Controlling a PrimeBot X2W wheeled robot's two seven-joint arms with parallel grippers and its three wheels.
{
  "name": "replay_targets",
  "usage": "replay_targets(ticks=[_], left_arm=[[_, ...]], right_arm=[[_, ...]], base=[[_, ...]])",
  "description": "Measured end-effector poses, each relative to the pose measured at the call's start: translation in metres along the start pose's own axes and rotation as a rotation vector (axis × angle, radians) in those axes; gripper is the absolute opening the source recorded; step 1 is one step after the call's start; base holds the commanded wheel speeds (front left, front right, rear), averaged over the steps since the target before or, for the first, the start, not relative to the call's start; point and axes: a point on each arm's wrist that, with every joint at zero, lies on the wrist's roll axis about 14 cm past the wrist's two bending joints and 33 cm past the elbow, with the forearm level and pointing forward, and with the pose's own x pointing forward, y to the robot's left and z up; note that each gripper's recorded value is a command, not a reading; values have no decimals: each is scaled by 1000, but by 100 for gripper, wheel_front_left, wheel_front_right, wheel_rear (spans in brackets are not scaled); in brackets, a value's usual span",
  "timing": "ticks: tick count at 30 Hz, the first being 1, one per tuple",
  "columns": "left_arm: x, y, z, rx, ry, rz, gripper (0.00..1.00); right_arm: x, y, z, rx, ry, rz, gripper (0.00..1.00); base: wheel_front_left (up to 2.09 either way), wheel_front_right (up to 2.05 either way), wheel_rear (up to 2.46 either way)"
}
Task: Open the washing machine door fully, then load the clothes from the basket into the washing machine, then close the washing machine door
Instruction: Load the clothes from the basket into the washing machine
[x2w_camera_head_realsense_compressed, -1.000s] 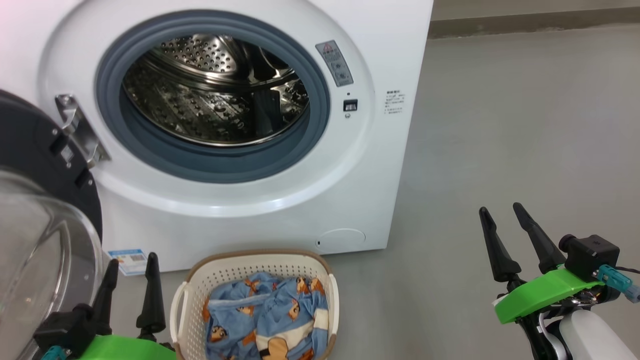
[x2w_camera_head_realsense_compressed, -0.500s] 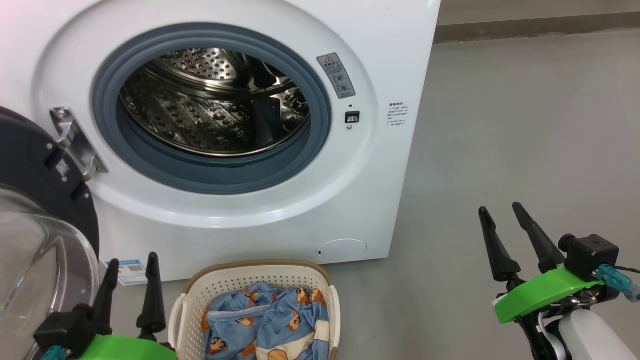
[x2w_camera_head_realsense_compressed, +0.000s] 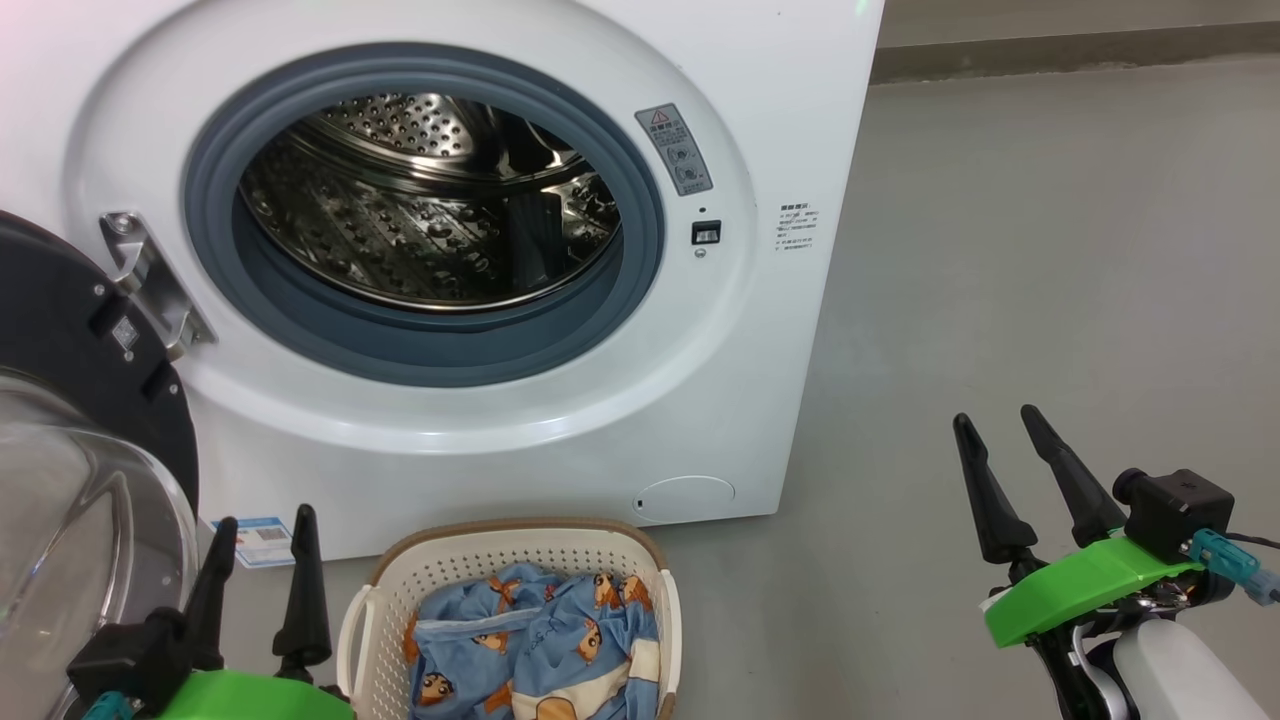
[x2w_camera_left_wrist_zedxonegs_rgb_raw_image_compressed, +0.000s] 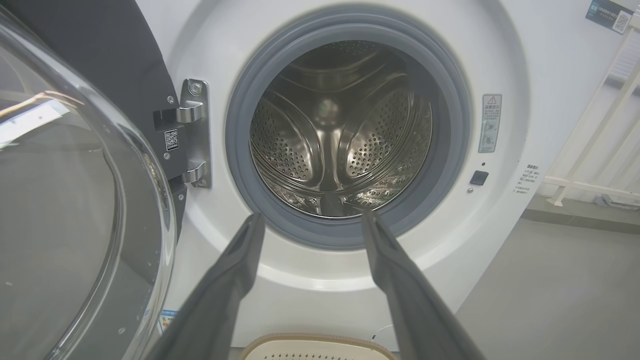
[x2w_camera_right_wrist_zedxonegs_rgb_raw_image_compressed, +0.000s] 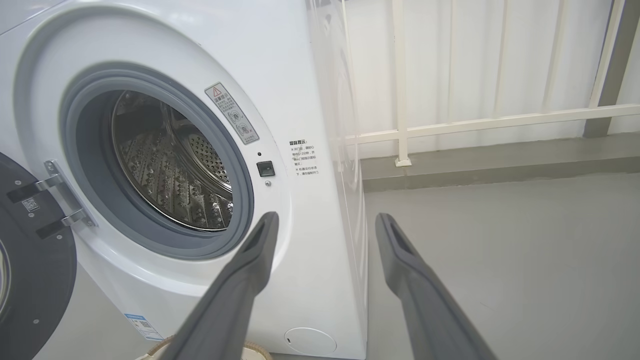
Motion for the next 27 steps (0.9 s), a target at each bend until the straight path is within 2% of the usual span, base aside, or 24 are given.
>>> replay_targets(ticks=[27], left_arm=[[9,0,-21,-7,55,-4,100]], right_arm=[[3,-9,-14,10,35,-30,100]], base=[[0,0,0]])
